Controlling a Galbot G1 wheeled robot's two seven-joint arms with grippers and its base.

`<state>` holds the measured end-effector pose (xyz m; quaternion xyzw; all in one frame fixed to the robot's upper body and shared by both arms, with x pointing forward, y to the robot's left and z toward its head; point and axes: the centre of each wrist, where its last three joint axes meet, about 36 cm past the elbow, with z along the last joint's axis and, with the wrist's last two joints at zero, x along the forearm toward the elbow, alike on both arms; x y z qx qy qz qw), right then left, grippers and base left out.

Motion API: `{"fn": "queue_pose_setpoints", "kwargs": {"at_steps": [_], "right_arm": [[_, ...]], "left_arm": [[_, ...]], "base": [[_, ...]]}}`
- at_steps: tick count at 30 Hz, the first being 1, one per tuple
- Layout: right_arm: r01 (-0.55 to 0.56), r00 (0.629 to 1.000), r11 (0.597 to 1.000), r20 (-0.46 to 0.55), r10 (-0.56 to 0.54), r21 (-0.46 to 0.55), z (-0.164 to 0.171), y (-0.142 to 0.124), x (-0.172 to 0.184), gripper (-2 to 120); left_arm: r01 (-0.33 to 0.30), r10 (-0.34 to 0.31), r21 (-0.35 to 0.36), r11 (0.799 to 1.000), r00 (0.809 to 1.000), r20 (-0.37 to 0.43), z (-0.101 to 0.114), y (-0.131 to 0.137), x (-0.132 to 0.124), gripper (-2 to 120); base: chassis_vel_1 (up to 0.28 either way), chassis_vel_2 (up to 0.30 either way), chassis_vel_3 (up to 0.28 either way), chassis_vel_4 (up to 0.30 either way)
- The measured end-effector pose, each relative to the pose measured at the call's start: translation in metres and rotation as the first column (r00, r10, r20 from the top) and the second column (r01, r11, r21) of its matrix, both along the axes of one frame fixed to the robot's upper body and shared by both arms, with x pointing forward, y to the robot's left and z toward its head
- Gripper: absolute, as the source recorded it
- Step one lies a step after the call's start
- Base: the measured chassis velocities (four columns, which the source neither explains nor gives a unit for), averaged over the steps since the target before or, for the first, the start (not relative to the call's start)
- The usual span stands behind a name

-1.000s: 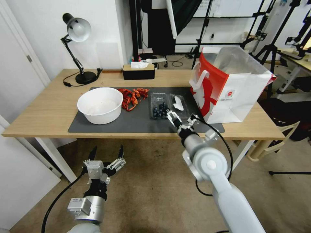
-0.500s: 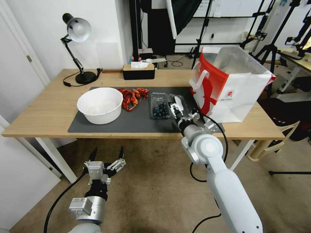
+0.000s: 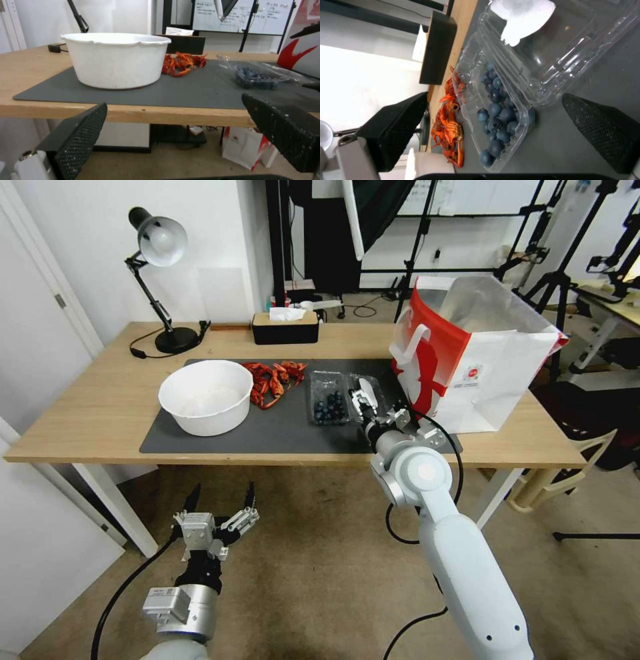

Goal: Close the takeout container lid, then place the container into the takeout bag.

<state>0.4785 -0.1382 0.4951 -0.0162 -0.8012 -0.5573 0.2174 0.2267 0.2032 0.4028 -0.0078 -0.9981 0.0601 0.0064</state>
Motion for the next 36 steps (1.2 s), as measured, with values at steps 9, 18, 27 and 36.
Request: {"fn": "queue_pose_setpoints", "kwargs": {"at_steps": [9, 18, 27, 36], "right_arm": [[0.015, 1.000, 1.000, -0.021, -0.014, 0.011, -0.003, 0.003, 0.007, 100], [0.030, 0.999, 0.999, -0.027, -0.029, 0.033, -0.010, 0.008, 0.017, 100], [0.043, 0.999, 0.998, -0.013, -0.042, 0.046, -0.008, 0.010, 0.022, 100], [0.075, 0.996, 0.997, 0.056, -0.073, -0.029, -0.005, 0.021, 0.023, 100]], "left_arm": [[-0.001, 0.001, -0.001, 1.000, 1.000, 0.000, 0.000, 0.001, 0.000, 100], [-0.003, 0.003, -0.002, 1.000, 1.000, -0.004, -0.003, 0.001, -0.001, 100], [-0.005, 0.005, -0.006, 1.000, 1.000, -0.003, -0.004, 0.000, -0.001, 100], [-0.007, 0.007, -0.007, 1.000, 1.000, 0.001, -0.005, 0.000, -0.002, 100]], "base": [[0.000, 0.000, 0.000, 0.000], [0.000, 0.000, 0.000, 0.000], [0.000, 0.000, 0.000, 0.000], [0.000, 0.000, 0.000, 0.000]]}}
